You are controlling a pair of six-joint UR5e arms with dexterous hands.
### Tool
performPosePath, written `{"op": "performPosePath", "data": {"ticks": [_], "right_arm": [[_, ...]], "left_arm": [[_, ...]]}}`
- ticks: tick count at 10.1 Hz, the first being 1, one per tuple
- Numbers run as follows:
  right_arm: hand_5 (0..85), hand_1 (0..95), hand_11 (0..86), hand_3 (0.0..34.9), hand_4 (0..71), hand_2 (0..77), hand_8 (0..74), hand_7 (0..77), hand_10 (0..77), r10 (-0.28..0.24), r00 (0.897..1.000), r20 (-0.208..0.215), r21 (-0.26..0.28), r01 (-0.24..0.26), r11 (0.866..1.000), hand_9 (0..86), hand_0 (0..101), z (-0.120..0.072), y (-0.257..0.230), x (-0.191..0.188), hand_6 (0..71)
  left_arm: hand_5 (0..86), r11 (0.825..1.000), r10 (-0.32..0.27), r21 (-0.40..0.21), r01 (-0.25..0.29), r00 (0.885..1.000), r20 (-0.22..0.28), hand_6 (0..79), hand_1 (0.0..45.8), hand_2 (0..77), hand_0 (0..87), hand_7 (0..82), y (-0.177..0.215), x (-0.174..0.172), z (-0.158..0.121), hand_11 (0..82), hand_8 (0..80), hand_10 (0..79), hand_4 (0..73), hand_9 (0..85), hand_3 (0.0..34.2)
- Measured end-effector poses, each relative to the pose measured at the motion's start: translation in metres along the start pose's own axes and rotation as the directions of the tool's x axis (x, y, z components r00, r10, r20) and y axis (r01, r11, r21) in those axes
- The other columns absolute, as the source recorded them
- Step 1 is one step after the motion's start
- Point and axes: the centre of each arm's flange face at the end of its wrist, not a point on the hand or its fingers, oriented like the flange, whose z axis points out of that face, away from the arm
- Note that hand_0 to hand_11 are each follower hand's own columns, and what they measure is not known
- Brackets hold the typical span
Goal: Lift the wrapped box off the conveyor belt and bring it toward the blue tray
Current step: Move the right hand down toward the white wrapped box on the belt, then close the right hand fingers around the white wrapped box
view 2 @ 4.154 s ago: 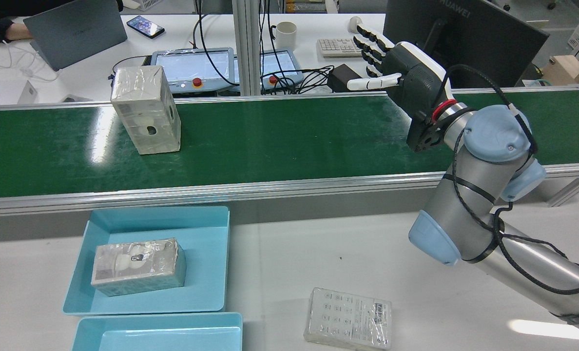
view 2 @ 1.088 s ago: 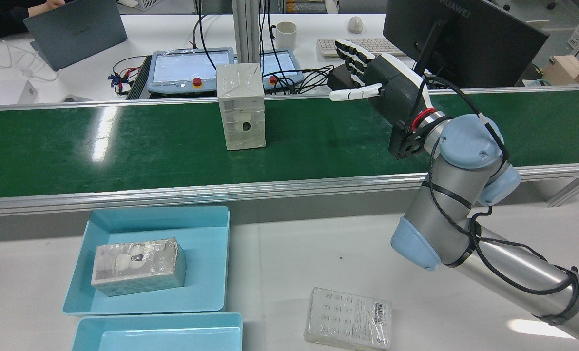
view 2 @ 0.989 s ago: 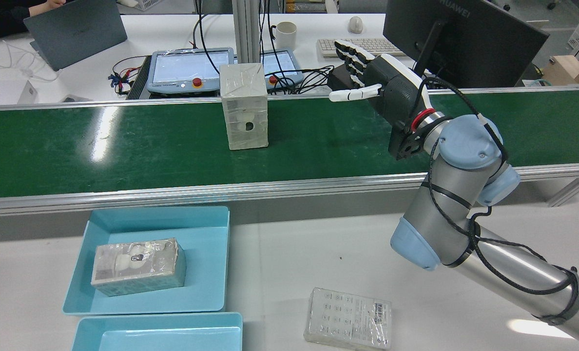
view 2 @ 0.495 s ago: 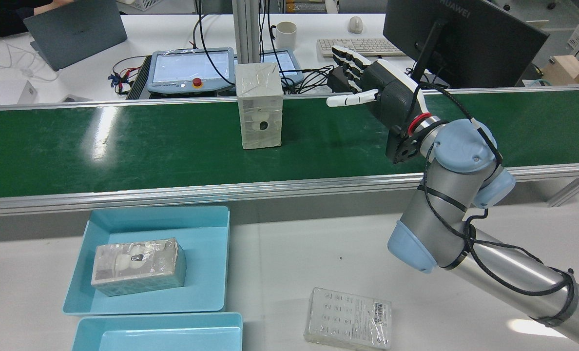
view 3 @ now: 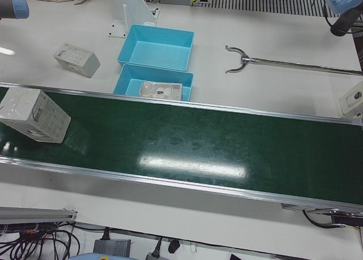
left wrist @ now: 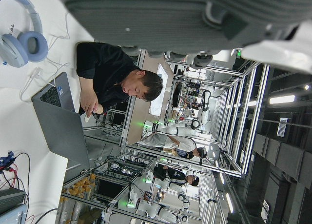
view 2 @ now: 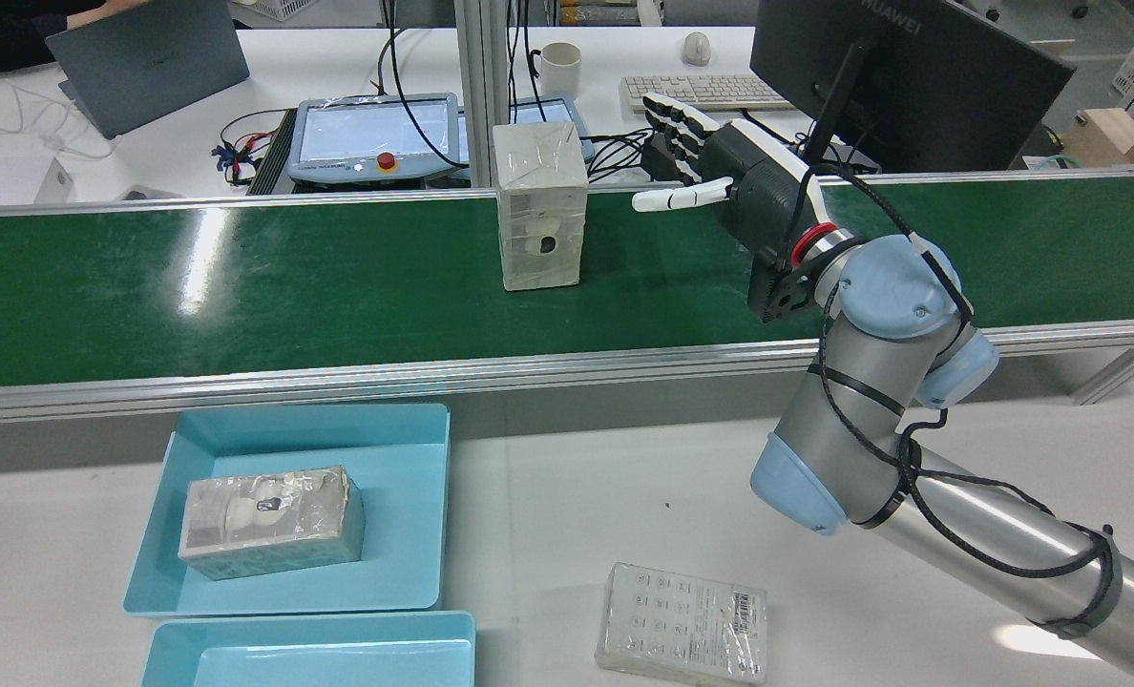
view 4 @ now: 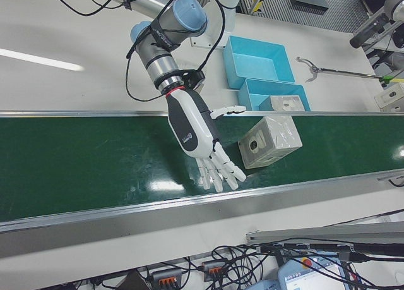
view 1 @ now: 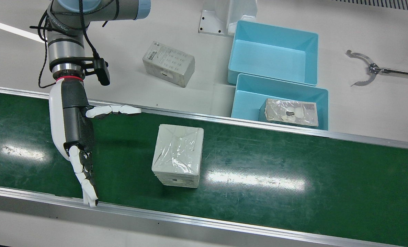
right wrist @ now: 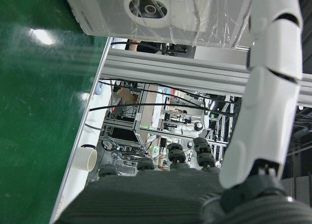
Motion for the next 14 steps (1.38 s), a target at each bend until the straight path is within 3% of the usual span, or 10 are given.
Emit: {"op": "performPosePath", "data": {"ticks": [1, 10, 14], "right_arm": [[10.9, 11.5, 0.5, 15.0, 1.1, 13.6, 1.1, 1.6, 0.0, 0.0, 1.0, 0.0, 0.0, 0.0, 1.0, 1.6, 45, 0.0, 0.001, 0.002, 0.0], [10.9, 11.5, 1.1, 15.8, 1.1, 14.7, 0.5, 1.6, 0.0, 0.001, 1.0, -0.002, 0.01, -0.001, 1.0, 1.6, 45, 0.003, 0.0, 0.013, 0.0], [10.9, 12.0, 1.1, 15.6, 1.1, 14.2, 0.5, 1.6, 0.0, 0.011, 1.0, 0.009, -0.013, -0.01, 1.0, 1.6, 45, 0.011, -0.006, 0.018, 0.0]], "left_arm": [[1.1, 1.0, 0.0, 0.0, 0.0, 1.0, 0.0, 0.0, 0.0, 0.5, 0.0, 0.0, 0.0, 0.0, 0.0, 0.0, 0.0, 0.0, 0.0, 0.0, 0.0], [1.1, 1.0, 0.0, 0.0, 0.0, 1.0, 0.0, 0.0, 0.0, 1.1, 0.0, 0.0, 0.0, 0.0, 0.0, 0.0, 0.0, 0.0, 0.0, 0.0, 0.0], [1.1, 1.0, 0.0, 0.0, 0.0, 1.0, 0.0, 0.0, 0.0, 0.5, 0.0, 0.0, 0.0, 0.0, 0.0, 0.0, 0.0, 0.5, 0.0, 0.0, 0.0]]}}
